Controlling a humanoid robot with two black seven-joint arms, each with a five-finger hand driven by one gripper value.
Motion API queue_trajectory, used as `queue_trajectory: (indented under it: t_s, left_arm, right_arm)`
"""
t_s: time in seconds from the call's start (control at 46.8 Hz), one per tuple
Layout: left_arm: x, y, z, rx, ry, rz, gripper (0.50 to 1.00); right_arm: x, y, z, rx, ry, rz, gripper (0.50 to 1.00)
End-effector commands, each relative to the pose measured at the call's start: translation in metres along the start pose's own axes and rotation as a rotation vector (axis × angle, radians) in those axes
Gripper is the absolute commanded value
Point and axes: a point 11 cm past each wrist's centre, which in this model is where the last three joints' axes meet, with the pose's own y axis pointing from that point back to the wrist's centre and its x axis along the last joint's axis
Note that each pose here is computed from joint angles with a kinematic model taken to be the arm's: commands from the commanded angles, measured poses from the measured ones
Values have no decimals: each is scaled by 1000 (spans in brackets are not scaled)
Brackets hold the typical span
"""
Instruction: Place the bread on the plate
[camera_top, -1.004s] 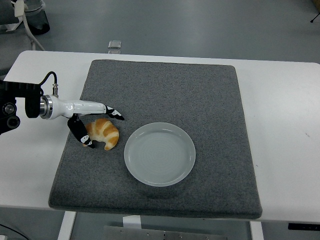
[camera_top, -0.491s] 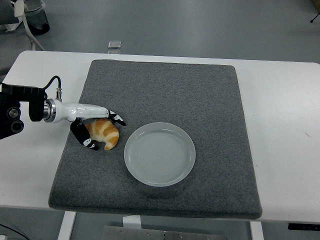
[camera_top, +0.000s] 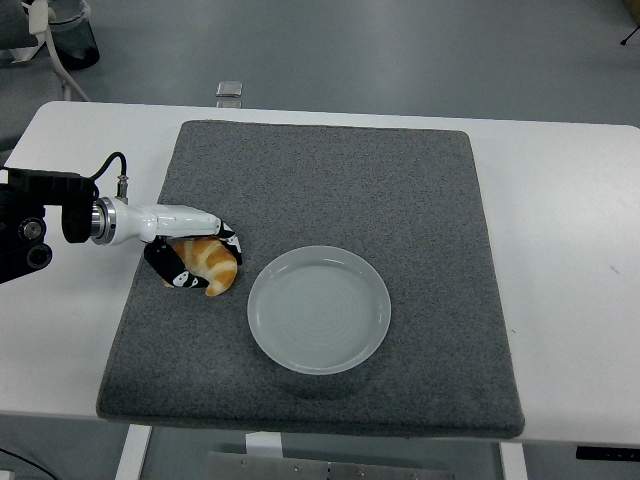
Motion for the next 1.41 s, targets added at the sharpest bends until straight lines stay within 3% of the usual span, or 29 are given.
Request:
queue_trajectory:
  t_s: [0.0,0.491,0.94,1.389]
  left_arm:
    - [1,0,0,0,-3,1,500]
    - [15,2,3,-1,-34,33,500]
    - [115,31,39,-41,-148,215,500]
    - [153,49,76,-114,-192,265,500]
  right_arm:
    - [0,0,0,0,0,0,930]
    - [0,0,0,0,0,0,930]
    - [0,0,0,0,0,0,930]
    - [0,0,0,0,0,0,930]
